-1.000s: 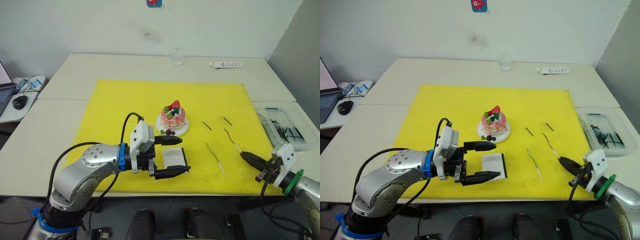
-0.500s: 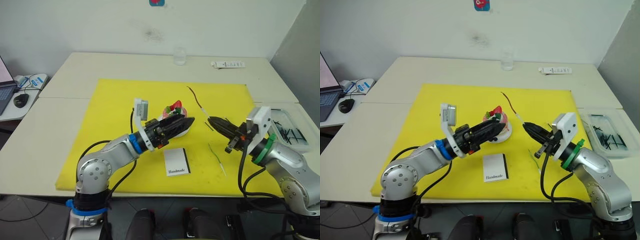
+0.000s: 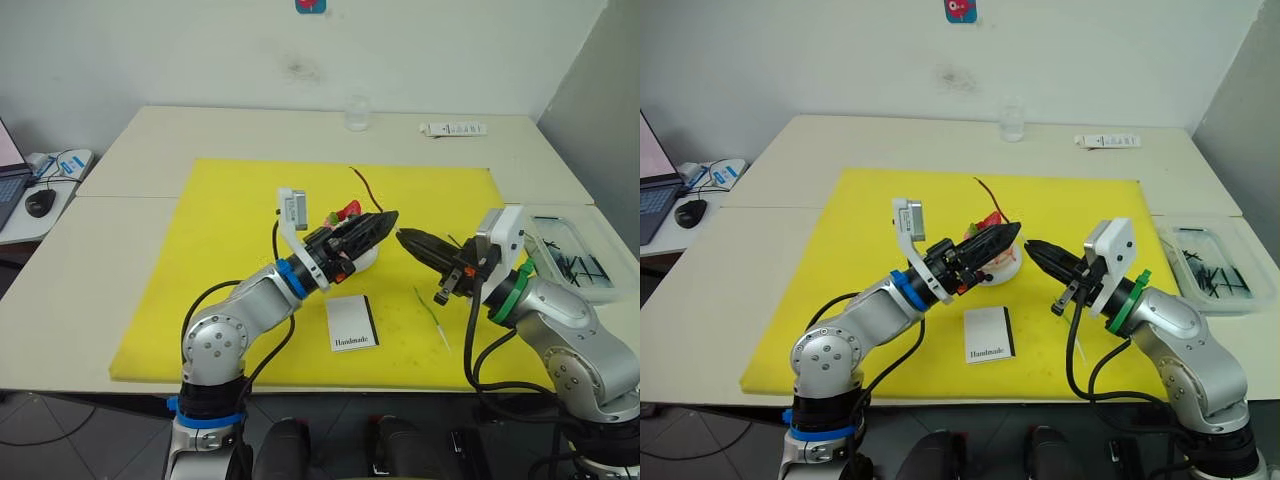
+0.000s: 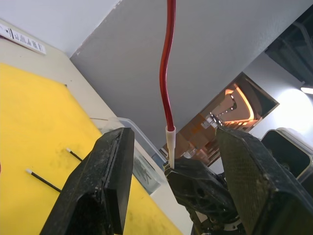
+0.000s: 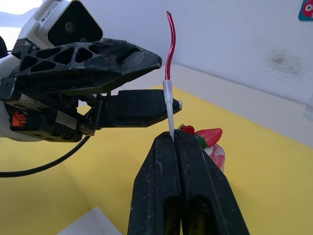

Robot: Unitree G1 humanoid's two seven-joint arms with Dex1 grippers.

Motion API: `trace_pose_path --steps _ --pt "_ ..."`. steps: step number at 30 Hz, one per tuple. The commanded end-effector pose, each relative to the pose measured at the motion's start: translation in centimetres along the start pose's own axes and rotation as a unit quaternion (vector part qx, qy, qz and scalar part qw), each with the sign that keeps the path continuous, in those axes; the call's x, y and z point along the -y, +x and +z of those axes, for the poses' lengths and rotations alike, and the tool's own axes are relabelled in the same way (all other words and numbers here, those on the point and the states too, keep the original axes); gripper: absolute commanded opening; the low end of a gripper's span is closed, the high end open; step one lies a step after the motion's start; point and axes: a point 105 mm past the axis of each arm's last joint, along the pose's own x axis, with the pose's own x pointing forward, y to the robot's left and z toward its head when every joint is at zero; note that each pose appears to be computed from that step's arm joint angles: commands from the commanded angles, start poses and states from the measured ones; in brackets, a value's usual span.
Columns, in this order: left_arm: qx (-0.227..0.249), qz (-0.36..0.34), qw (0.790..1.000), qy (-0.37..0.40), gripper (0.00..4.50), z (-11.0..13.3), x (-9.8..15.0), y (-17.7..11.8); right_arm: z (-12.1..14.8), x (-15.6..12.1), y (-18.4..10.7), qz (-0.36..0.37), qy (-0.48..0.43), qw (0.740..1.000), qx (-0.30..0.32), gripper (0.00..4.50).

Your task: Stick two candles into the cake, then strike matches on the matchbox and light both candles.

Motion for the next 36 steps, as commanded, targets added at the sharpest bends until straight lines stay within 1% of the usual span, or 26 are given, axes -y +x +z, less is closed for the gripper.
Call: trace_pose_path --steps 1,17,18,19,26,27,35,36 --pt "0.012 -0.017 1.000 0.010 2.97 0.44 0.90 0.52 1.96 -0.60 0.39 0.007 -0.028 0.999 0.031 0.00" --pt "0.031 -0.024 0.999 0.002 2.97 0.69 1.19 0.67 2.33 -1.30 0.85 0.017 -0.024 0.999 0.033 0.00" --pt "0.031 -0.024 0.999 0.002 2.61 0.69 1.19 0.63 2.32 -1.31 0.87 0.017 -0.023 0.999 0.033 0.00" --pt "0.031 -0.024 0.999 0.001 2.39 0.67 1.20 0.60 2.31 -1.30 0.89 0.016 -0.023 0.999 0.032 0.00" --pt "0.034 -0.024 0.999 -0.003 0.11 0.64 1.27 0.37 2.30 -1.17 0.97 0.014 -0.018 0.999 0.034 0.00" --pt "0.034 -0.024 0.999 -0.004 0.02 0.65 1.27 0.36 2.27 -1.16 0.96 0.014 -0.018 0.999 0.033 0.00" --pt "0.037 -0.021 0.999 -0.003 0.02 0.84 1.16 0.26 2.13 -1.54 1.13 0.024 -0.011 0.999 0.033 0.00" --pt "0.035 -0.023 0.999 -0.003 0.00 0.81 1.20 0.26 2.13 -1.51 1.17 0.024 -0.012 0.999 0.033 0.19"
